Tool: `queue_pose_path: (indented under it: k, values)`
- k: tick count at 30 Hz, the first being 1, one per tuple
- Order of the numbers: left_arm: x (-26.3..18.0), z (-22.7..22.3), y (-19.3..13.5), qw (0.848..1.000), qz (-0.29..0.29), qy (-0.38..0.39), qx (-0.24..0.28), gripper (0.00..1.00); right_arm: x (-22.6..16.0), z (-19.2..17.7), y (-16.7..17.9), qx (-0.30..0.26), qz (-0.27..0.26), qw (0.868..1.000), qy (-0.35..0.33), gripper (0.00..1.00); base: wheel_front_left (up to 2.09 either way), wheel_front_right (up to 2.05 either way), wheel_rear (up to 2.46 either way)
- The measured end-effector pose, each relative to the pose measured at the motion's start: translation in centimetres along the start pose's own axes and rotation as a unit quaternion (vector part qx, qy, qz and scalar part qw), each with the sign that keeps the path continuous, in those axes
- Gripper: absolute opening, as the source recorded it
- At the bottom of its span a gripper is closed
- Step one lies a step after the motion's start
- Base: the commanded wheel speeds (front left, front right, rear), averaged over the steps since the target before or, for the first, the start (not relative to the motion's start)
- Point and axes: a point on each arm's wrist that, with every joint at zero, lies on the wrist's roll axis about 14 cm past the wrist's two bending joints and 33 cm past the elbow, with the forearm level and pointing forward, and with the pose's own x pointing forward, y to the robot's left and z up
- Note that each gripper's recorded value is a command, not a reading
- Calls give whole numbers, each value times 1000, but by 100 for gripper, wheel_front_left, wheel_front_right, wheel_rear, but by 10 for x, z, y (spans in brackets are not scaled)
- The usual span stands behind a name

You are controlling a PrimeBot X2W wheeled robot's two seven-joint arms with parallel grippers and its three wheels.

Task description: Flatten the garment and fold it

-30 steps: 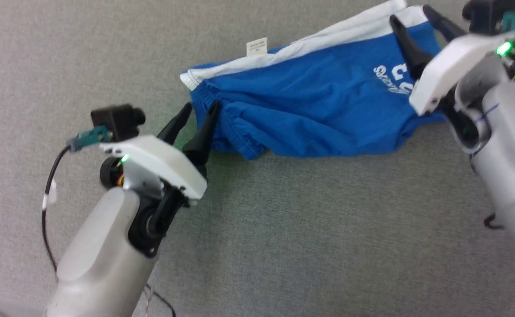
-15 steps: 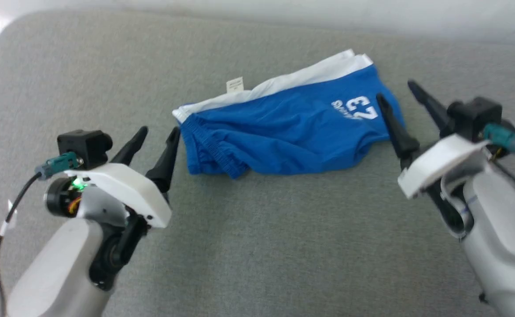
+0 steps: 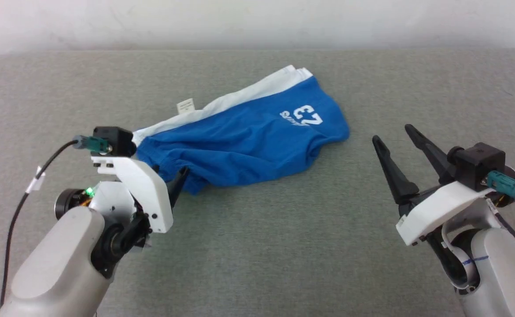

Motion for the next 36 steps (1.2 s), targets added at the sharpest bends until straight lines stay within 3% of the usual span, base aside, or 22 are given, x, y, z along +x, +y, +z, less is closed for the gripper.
queue_pose_path:
  k: [6, 11, 12, 13, 14, 25, 36]
  values:
    - [26, -45, 15, 995, 26, 95, -7, 100, -7, -6, -8, 9, -19, 1000, 15, 100, 0, 0, 0]
    - [40, -55, 14, 990, 16, 137, -5, 100, -10, -21, -14, 23, -27, 998, 46, 100, 0, 0, 0]
    - [42, -56, 14, 990, 12, 143, -5, 57, -10, -24, -14, 31, -26, 998, 51, 100, 0, 0, 0]
    - [43, -57, 13, 989, 8, 149, -3, 24, -9, -26, -15, 33, -26, 997, 58, 100, 0, 0, 0]
    - [44, -57, 12, 988, 4, 154, -1, 0, -8, -28, -16, 38, -25, 997, 65, 100, 0, 0, 0]
    - [40, -52, 10, 991, -5, 132, -9, 0, 54, -46, -16, 88, 5, 981, 173, 100, 0, 0, 0]
    - [31, -36, 13, 996, -6, 89, 3, 0, 104, -110, -7, 90, 16, 931, 353, 100, 0, 0, 0]
